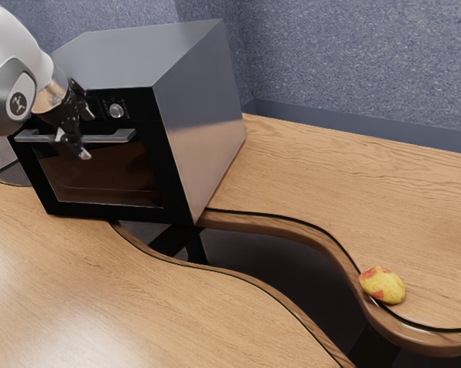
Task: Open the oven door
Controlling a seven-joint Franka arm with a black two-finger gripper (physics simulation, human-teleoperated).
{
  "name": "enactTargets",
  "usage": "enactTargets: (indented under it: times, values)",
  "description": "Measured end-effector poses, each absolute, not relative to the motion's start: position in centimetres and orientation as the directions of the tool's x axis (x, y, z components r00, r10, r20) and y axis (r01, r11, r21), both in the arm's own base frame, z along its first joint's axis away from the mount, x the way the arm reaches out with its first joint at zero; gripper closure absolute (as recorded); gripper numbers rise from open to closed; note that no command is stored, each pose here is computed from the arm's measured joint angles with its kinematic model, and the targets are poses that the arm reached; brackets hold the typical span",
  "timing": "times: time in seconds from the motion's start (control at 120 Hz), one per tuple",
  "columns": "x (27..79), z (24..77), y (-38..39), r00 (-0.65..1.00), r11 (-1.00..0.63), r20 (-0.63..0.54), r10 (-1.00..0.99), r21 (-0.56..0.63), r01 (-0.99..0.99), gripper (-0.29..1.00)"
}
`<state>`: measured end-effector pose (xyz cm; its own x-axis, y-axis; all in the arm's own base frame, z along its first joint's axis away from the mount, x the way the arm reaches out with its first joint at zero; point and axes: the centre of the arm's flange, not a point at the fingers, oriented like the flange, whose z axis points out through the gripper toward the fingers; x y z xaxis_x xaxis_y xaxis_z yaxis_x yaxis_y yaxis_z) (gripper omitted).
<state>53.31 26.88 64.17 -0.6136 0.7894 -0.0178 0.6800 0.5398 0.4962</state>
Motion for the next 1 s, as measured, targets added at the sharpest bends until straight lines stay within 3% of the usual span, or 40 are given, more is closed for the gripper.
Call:
enactTargets:
  times: [0.35,0.567,0.7,0.833,1.0]
  values:
    - [51.4,59.3,32.0,-0.717,0.669,-0.072,0.693,0.435,0.603,0.0]
    - [42.9,57.8,25.7,-0.733,0.697,-0.095,0.674,0.411,0.588,0.0]
    - [34.5,60.2,23.3,-0.775,0.708,-0.094,0.625,0.487,0.512,0.0]
    - [41.6,71.0,12.0,-0.59,0.624,-0.227,0.775,0.42,0.659,0.0]
    - [47.0,66.6,3.2,-0.544,0.57,-0.188,0.818,0.142,0.809,0.0]
